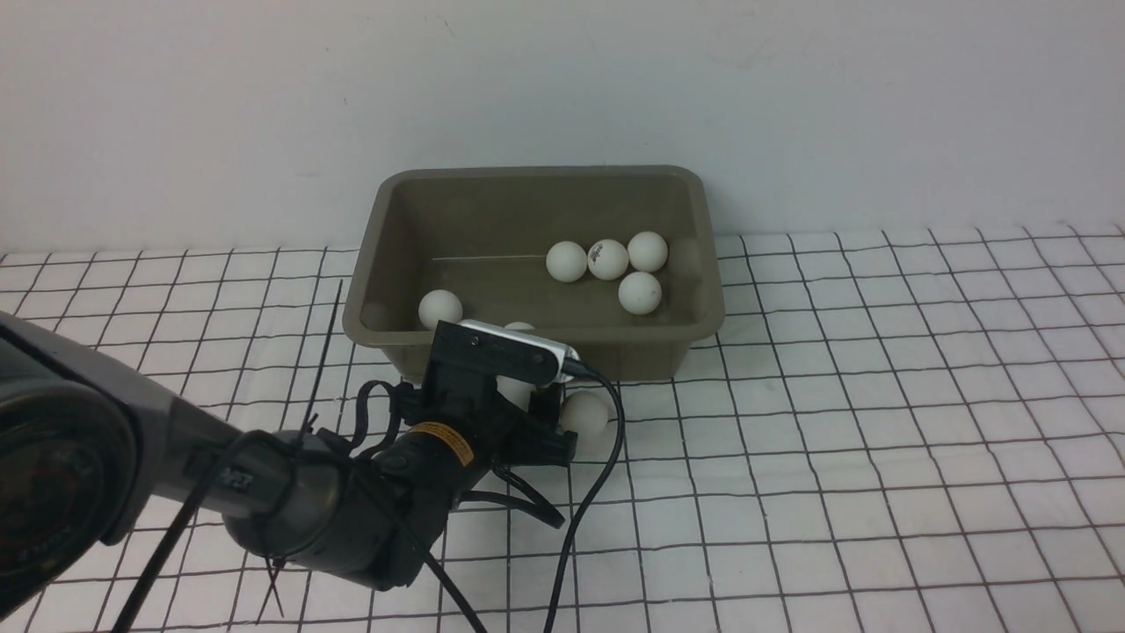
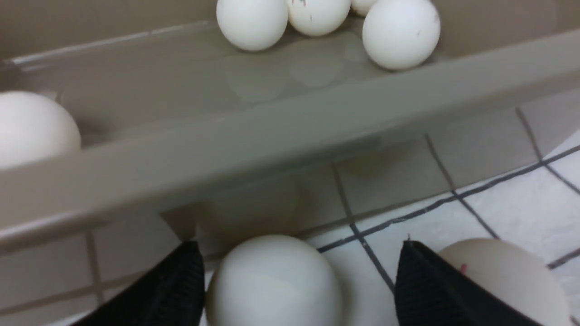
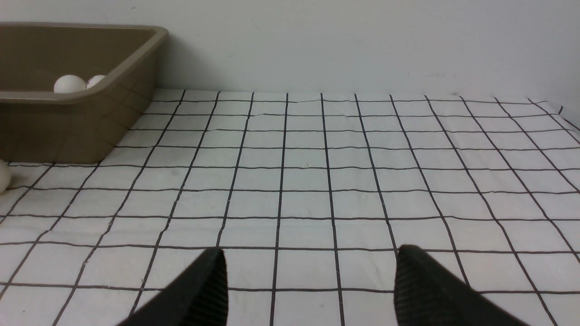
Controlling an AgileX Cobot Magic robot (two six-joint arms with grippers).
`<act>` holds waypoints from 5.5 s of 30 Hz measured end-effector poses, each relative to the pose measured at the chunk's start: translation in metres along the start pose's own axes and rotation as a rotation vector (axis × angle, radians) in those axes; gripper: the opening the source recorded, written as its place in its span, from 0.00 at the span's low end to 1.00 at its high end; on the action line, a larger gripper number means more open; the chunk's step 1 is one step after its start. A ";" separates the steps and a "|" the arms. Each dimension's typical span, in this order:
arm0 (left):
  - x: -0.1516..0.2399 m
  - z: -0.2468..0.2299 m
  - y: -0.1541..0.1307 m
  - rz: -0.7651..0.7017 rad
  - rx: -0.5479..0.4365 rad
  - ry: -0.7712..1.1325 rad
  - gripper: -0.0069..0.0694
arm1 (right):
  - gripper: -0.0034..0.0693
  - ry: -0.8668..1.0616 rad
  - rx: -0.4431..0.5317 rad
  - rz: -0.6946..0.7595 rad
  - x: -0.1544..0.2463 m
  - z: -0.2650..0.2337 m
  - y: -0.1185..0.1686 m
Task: Put the table tennis balls into the box on the white checkered tablecloth.
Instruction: 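Reach for and grasp a ping pong ball on the table beside the basket, then drop the ball into the bin, then reach for and grasp a ping pong ball on the table beside the basket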
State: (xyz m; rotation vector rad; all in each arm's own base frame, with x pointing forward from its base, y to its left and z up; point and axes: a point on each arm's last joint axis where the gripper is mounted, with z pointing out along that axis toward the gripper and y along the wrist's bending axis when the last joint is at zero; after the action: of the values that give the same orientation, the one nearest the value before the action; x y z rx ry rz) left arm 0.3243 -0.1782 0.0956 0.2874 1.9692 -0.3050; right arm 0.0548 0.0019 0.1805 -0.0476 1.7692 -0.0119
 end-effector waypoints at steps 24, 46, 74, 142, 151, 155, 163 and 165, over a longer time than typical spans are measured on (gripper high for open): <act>0.018 0.011 0.009 -0.042 -0.074 -0.042 0.55 | 0.67 0.000 0.000 0.000 0.000 0.000 0.000; 0.026 -0.071 0.010 0.037 -0.034 -0.090 0.55 | 0.67 0.000 0.000 0.000 0.000 0.000 0.000; -0.073 -0.076 -0.026 0.026 0.200 -0.215 0.55 | 0.67 0.000 0.000 0.000 0.000 0.000 0.000; -0.129 -0.061 -0.063 0.333 0.128 0.429 0.61 | 0.67 0.000 0.000 0.000 0.000 0.000 0.000; -0.109 -0.056 -0.057 0.447 0.157 0.501 0.61 | 0.67 0.000 0.000 0.000 0.000 0.000 0.000; -0.096 -0.046 -0.058 0.417 0.161 0.535 0.66 | 0.67 0.000 0.000 0.000 0.000 0.000 0.000; -0.080 -0.035 -0.062 0.312 0.169 0.591 0.68 | 0.67 0.000 0.000 0.000 0.000 0.000 0.000; -0.077 -0.034 -0.062 0.290 0.172 0.596 0.68 | 0.67 0.000 0.000 0.000 0.000 0.000 0.000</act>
State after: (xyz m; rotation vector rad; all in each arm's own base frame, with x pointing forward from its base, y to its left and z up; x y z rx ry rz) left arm 0.3053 -0.2301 0.1848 0.8446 2.4434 -0.2127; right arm 0.0548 0.0019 0.1805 -0.0476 1.7692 -0.0119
